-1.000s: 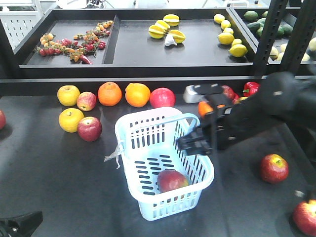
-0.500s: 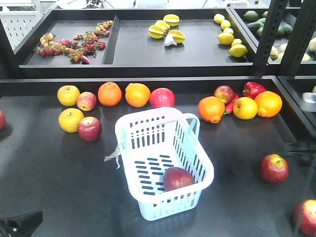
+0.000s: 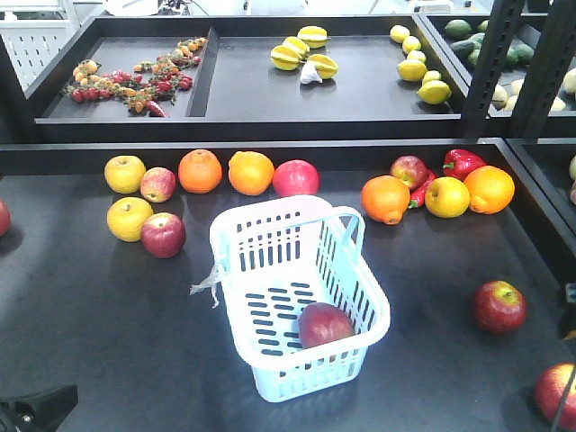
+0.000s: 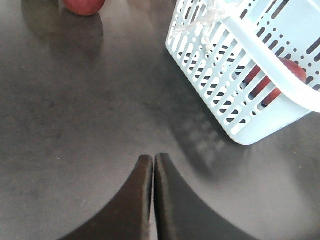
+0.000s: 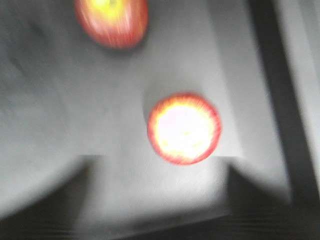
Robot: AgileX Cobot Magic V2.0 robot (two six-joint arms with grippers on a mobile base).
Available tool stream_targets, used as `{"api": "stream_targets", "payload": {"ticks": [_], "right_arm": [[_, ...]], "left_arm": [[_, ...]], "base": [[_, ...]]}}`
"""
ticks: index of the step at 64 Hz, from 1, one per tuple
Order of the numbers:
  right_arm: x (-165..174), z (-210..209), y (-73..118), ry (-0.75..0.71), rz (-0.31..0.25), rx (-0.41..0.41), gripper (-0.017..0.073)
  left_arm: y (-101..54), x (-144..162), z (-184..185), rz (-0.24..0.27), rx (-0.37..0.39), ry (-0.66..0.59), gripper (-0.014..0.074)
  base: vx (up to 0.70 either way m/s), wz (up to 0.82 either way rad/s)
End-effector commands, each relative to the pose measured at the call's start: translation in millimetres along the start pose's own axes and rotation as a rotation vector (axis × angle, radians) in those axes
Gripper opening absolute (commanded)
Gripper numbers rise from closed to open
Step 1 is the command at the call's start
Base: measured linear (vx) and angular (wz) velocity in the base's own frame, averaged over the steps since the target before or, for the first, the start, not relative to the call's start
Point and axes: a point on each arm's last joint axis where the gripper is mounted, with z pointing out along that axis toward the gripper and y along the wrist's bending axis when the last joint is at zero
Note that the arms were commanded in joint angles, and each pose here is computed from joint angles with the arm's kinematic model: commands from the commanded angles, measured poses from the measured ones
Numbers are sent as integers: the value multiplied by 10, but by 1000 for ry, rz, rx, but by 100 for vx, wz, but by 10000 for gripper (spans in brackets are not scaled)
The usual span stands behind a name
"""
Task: Pick three apples into basket with both arms
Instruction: 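Move the right gripper to a second red apple and grasp it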
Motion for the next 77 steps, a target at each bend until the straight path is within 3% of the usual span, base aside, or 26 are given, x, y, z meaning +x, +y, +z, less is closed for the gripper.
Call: {"api": "stream_targets", "payload": {"ticks": [1, 38, 61, 68, 77], "right_arm": [[-90, 34, -36, -18, -2, 8, 728], [-158, 826, -199, 143, 49, 98, 690], [-145, 1112, -220, 183, 53, 95, 674], [-137, 1146, -222, 193, 53, 94, 642], [-136, 1144, -222, 196, 53, 94, 512]], "left_arm": [[-23, -121, -14, -18, 6, -79, -8], [-23, -121, -14, -20, 6, -79, -8], [-23, -121, -14, -20, 6, -79, -8], [-23, -121, -14, -20, 6, -79, -8], [-23, -121, -14, -20, 6, -79, -8]], "base": [[0, 0], [0, 0], [0, 0], [0, 0], [0, 0]]}}
